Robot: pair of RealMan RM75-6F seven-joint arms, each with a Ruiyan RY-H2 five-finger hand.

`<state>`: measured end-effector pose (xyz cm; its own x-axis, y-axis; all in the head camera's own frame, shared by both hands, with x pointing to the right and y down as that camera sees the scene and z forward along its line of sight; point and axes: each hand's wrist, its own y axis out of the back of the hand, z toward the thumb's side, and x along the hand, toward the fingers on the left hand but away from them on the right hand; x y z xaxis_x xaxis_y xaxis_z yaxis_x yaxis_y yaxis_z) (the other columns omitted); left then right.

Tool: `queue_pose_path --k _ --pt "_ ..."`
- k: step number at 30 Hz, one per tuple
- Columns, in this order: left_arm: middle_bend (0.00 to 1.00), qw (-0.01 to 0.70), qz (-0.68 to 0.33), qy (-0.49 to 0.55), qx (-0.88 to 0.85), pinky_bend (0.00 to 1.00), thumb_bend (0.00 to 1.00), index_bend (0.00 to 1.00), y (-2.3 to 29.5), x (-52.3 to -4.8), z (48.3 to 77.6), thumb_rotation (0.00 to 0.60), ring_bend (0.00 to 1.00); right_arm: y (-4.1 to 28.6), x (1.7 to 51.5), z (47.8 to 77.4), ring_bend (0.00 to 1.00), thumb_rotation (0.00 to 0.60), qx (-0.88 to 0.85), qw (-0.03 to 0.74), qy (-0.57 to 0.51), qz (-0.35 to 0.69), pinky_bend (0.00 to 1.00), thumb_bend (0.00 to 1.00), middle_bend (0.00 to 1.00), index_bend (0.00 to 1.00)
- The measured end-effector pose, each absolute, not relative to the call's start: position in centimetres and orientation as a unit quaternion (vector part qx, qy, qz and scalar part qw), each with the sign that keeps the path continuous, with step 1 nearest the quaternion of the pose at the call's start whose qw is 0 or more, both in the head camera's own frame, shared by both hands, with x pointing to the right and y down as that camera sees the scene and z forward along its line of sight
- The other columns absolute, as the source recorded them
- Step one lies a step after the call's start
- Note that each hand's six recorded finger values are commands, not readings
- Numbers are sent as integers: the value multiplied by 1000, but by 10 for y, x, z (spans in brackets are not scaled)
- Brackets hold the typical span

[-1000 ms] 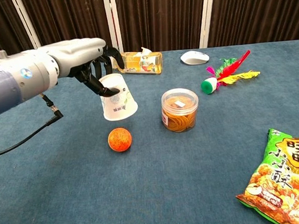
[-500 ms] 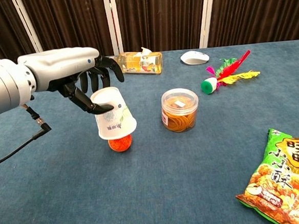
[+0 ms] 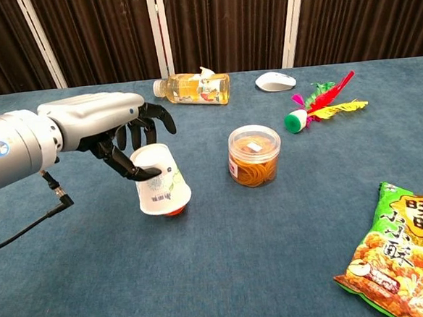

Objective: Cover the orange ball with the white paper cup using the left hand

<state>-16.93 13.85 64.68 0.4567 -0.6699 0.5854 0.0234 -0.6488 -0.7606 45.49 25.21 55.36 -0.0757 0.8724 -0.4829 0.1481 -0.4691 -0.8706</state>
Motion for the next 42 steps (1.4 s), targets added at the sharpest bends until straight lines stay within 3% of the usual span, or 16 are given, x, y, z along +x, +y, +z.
queue_pose_path --k 5,8,22,32,42 --pt "175 362 -485 198 -771 245 204 90 143 -172 652 600 171 252 455 554 0 600 -610 301 -418 603 26 347 0 0" --pt "111 359 -490 197 -770 218 181 57 143 -175 652 600 125 252 455 554 0 600 -610 301 -418 603 26 348 0 0" --pt "63 364 -480 236 -762 149 166 34 144 -211 629 600 89 253 455 554 0 600 -610 301 -416 604 26 347 0 0" --pt "0 388 -504 296 -713 0 94 0 168 -319 587 600 0 253 453 554 0 600 -610 307 -410 604 27 347 0 0" --pt "0 365 -542 359 -667 0 83 0 207 -407 558 600 0 254 453 553 0 600 -608 312 -409 604 26 347 0 0"
